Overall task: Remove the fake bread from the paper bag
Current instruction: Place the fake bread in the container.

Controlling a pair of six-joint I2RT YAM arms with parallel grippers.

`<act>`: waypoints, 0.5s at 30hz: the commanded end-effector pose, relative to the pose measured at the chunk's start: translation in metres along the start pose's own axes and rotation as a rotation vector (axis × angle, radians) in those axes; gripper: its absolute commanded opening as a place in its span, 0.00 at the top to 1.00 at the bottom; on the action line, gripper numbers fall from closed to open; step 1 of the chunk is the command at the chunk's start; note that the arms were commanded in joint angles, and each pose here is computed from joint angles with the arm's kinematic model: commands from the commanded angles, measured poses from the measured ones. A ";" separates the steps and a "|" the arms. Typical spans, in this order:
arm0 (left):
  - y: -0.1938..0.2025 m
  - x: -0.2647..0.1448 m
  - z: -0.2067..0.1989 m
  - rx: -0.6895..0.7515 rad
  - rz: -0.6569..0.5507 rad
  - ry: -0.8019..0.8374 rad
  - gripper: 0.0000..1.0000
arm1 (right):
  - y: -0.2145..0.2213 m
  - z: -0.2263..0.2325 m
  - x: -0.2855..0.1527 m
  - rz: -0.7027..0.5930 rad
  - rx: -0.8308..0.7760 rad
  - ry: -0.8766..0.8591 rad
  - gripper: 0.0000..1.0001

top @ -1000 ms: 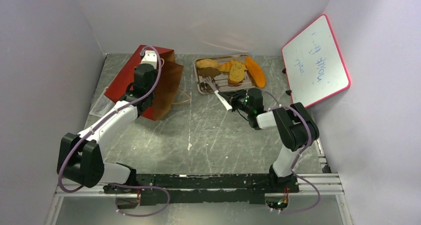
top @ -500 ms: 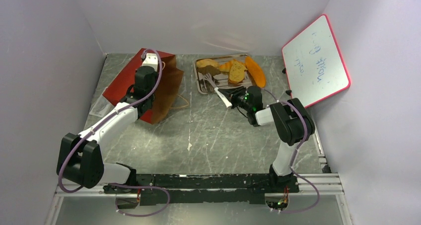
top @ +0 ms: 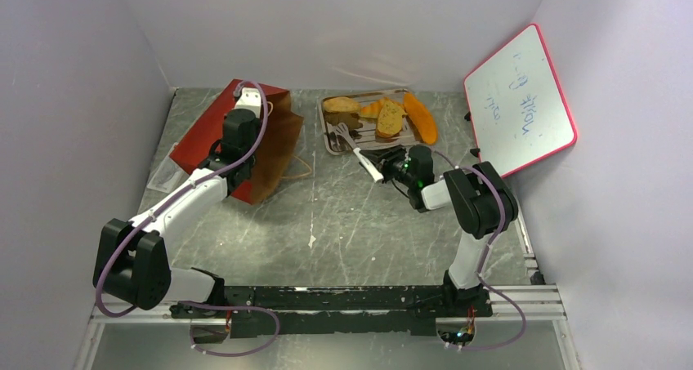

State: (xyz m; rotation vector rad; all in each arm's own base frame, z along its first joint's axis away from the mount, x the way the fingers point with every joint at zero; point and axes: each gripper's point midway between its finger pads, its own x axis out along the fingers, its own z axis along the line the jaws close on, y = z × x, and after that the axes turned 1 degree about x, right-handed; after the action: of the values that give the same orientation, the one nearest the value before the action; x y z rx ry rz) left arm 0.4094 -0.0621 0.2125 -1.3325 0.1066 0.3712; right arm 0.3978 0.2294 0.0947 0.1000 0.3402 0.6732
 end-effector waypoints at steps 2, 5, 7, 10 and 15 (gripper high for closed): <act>-0.011 -0.005 -0.004 -0.035 -0.038 0.023 0.93 | 0.002 0.013 -0.007 0.018 -0.017 -0.060 0.57; -0.011 -0.006 -0.004 -0.035 -0.039 0.024 0.93 | 0.002 0.014 -0.009 0.016 -0.019 -0.062 0.56; -0.012 -0.007 -0.004 -0.035 -0.040 0.024 0.93 | 0.003 0.015 -0.010 0.018 -0.021 -0.062 0.56; -0.012 -0.008 -0.003 -0.035 -0.040 0.022 0.93 | 0.004 0.015 -0.011 0.020 -0.025 -0.059 0.55; -0.014 -0.009 -0.003 -0.036 -0.043 0.025 0.93 | 0.006 0.015 -0.015 0.025 -0.025 -0.062 0.55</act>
State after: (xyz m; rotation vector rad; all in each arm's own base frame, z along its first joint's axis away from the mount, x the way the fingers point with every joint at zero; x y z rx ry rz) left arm 0.4080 -0.0631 0.2127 -1.3345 0.1101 0.3703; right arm 0.3893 0.2266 0.0909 0.1050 0.3504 0.6813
